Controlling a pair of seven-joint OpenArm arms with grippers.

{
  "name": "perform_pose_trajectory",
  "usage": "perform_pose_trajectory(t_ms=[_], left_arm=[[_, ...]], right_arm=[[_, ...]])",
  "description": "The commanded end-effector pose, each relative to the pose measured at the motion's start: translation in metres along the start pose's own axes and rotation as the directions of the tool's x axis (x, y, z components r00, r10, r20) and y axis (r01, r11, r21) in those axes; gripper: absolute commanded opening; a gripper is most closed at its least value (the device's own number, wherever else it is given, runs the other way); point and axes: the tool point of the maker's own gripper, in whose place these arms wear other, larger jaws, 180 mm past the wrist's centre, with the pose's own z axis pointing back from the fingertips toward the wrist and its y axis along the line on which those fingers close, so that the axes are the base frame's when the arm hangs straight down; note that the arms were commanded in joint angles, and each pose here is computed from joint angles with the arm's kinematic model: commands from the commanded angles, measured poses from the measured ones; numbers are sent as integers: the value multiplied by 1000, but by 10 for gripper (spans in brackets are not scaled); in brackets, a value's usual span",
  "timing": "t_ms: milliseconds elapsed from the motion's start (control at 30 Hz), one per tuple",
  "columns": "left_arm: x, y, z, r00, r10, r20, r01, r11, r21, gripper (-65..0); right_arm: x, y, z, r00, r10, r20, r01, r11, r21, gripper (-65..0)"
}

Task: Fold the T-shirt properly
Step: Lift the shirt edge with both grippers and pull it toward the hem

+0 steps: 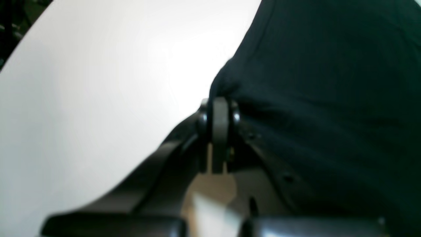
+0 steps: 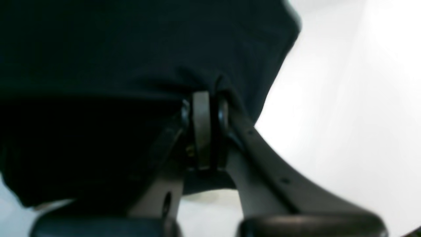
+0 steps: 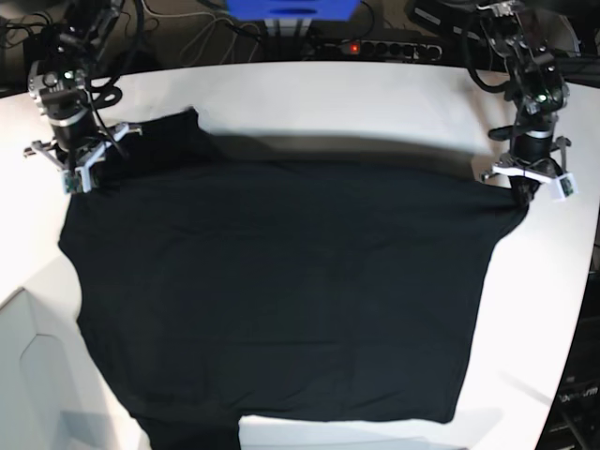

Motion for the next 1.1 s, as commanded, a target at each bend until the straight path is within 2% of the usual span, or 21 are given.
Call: perform_pose_trajectory(t_ms=[0,133,400,667,1067], left_arm=[[23,-1,-2,998,-8,69,9,1000,-2,-650],[41,-13,-17,993,18,112,-16,1000,-26,-650],[62,-41,-58,989,77,129,-66,994,-87,-650],[72,-61,-89,987,116,112,-102,987,-124,-650],[90,-64,-109,979,161,122,-145,981,-128,-650]], right_arm=[[19,-3,0,998,10,64,-10,1000,-3,-650],[47,-9,-15,991,-15,131,16,1000,-9,-650],[89,-23,-50,977,-69,204,70,998,2,-650],[115,-39,-80,969,-103,224,101,995,21,-650],[158,-25,-123,965,-124,230,97,988,122,-650]])
